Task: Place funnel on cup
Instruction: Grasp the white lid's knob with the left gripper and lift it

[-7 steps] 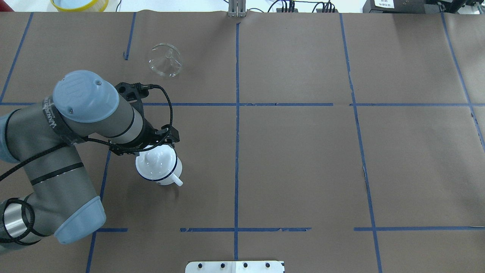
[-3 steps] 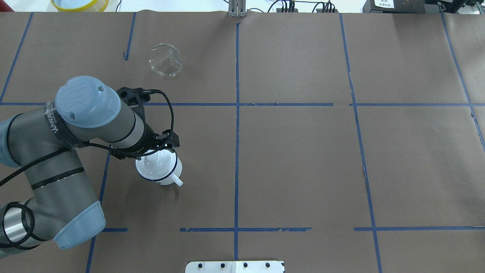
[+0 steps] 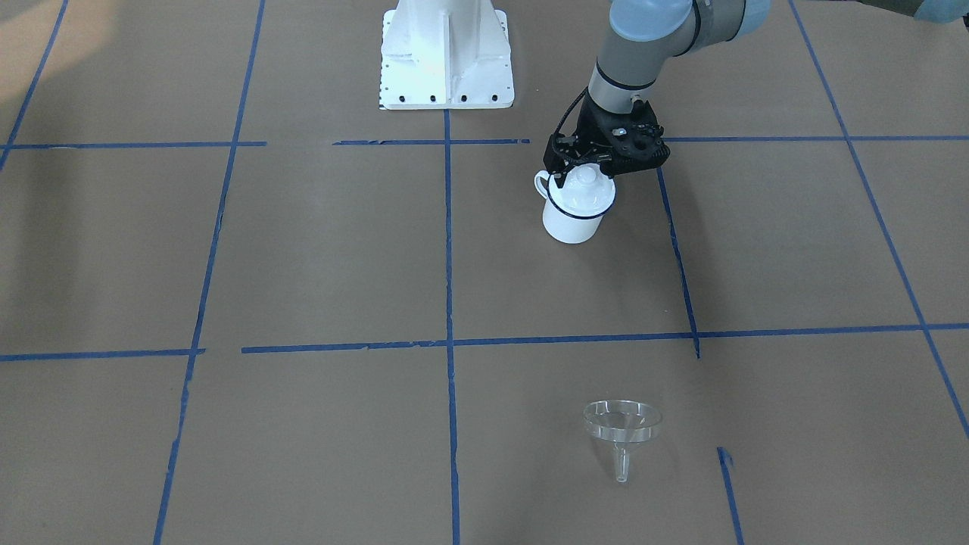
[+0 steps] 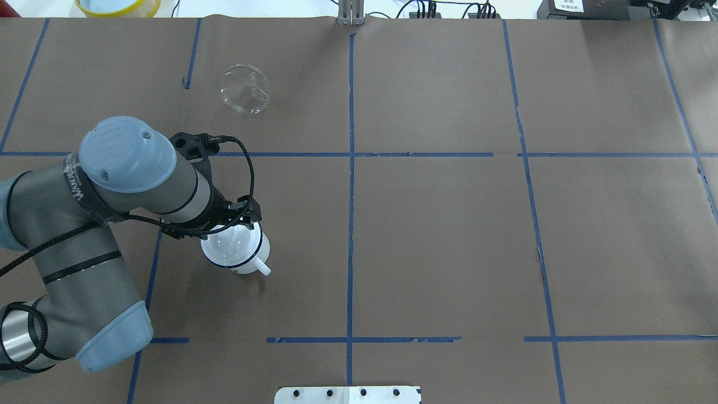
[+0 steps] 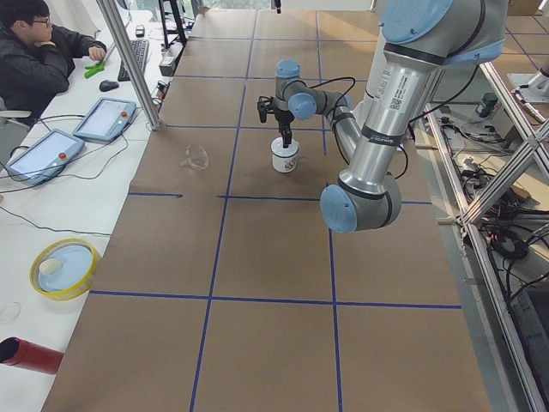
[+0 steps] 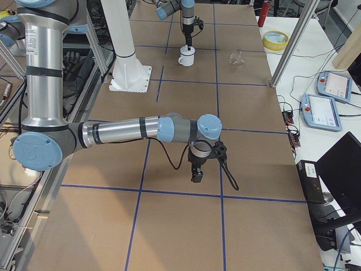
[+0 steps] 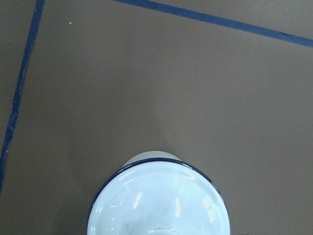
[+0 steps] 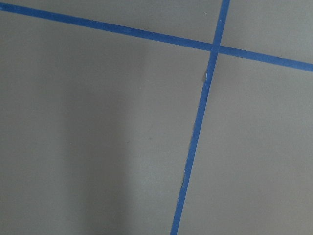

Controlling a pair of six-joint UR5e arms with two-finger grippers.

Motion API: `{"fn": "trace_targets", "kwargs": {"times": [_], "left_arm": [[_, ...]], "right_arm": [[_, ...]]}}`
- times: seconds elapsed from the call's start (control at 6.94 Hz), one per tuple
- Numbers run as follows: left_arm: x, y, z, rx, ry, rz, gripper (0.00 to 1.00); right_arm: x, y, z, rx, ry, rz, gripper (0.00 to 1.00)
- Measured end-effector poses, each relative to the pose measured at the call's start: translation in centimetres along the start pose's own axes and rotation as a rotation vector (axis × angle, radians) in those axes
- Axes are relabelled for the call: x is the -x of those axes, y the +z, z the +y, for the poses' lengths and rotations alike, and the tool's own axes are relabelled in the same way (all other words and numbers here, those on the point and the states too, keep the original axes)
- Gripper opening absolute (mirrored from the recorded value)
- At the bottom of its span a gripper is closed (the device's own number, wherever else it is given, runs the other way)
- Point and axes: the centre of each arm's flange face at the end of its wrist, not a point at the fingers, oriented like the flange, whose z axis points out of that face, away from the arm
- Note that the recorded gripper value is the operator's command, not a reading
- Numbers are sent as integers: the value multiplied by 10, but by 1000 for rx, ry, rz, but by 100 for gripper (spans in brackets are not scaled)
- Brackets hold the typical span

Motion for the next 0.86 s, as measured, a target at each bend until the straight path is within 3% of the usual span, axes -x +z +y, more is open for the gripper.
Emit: {"fn": "trace_targets", "kwargs": {"times": [0.29, 0.43, 0.86], "left_arm": [[1, -3, 3, 3, -2, -10, 8], [1, -10, 6, 3, -2, -9, 0], [2, -24, 11, 5, -4, -17, 0]], "right_arm": [[0, 0, 0, 0, 0, 0, 100], [0, 0, 0, 0, 0, 0, 100], [0, -1, 0, -1, -1, 0, 100]]}}
